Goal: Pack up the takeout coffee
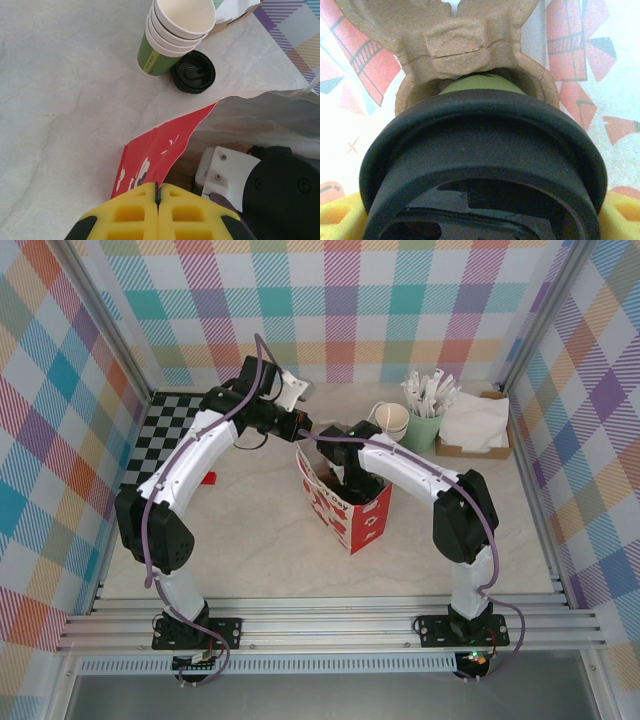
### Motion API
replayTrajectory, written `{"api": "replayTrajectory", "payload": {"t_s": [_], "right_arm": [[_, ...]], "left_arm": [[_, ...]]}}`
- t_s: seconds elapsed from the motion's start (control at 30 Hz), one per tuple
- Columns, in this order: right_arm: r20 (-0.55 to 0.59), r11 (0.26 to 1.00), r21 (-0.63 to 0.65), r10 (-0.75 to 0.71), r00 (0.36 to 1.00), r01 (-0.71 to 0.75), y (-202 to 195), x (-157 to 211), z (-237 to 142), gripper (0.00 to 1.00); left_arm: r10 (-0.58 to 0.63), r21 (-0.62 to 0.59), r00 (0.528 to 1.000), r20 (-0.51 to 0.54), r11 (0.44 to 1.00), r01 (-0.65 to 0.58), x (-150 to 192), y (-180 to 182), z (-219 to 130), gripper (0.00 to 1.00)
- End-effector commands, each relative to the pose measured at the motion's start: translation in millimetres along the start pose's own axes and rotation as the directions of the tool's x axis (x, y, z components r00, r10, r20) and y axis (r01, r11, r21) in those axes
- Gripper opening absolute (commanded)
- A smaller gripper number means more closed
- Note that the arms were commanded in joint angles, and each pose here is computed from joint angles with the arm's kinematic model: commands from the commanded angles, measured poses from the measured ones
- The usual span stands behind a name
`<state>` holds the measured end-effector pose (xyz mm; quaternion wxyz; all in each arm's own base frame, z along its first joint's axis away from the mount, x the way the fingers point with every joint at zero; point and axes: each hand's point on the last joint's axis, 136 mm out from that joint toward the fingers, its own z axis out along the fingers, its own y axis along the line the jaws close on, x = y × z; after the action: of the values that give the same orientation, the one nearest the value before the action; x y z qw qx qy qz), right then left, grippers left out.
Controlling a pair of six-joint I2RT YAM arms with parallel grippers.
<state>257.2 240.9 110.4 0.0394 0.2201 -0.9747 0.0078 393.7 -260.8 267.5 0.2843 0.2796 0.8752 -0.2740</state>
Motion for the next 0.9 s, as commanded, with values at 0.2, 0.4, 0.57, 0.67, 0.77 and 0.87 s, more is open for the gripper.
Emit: {"api": "replayTrajectory", "payload": {"t_s": [0.2,0.4,0.57,0.67,0.77,0.87], "right_arm": [[-0.015,1.0,0.006,0.001,1.0,-0.001,-4.3,3.8,7.2,0.31],[-0.025,1.0,0.004,0.0,1.0,0.0,-3.8,4.5,10.3,0.3],[-0.03,1.0,0.004,0.0,1.0,0.0,-4.3,5.0,14.1,0.3],[-0.03,1.0,0.006,-0.001,1.0,0.002,-5.2,5.0,17.2,0.3],[-0.026,1.0,0.004,-0.007,1.0,0.007,-5.0,4.0,21.1,0.3],[-0.024,1.0,0.005,-0.009,1.0,0.009,-6.0,2.6,26.2,0.3]], "left_arm": [[0.009,0.042,1.0,-0.003,0.999,-0.008,0.5,-11.2,-2.5,0.0],[0.009,0.045,1.0,0.0,0.999,-0.009,-0.3,-11.8,-2.8,0.0],[0.007,0.049,1.0,-0.003,0.999,-0.007,0.3,-11.7,-1.2,0.0],[0.006,0.05,1.0,-0.002,0.999,-0.006,-0.4,-11.4,-0.3,0.0],[0.001,0.049,1.0,-0.004,0.999,-0.001,-0.6,-10.0,1.5,0.0],[-0.001,0.054,1.0,-0.007,0.999,0.001,0.1,-10.9,2.2,0.0]]}}
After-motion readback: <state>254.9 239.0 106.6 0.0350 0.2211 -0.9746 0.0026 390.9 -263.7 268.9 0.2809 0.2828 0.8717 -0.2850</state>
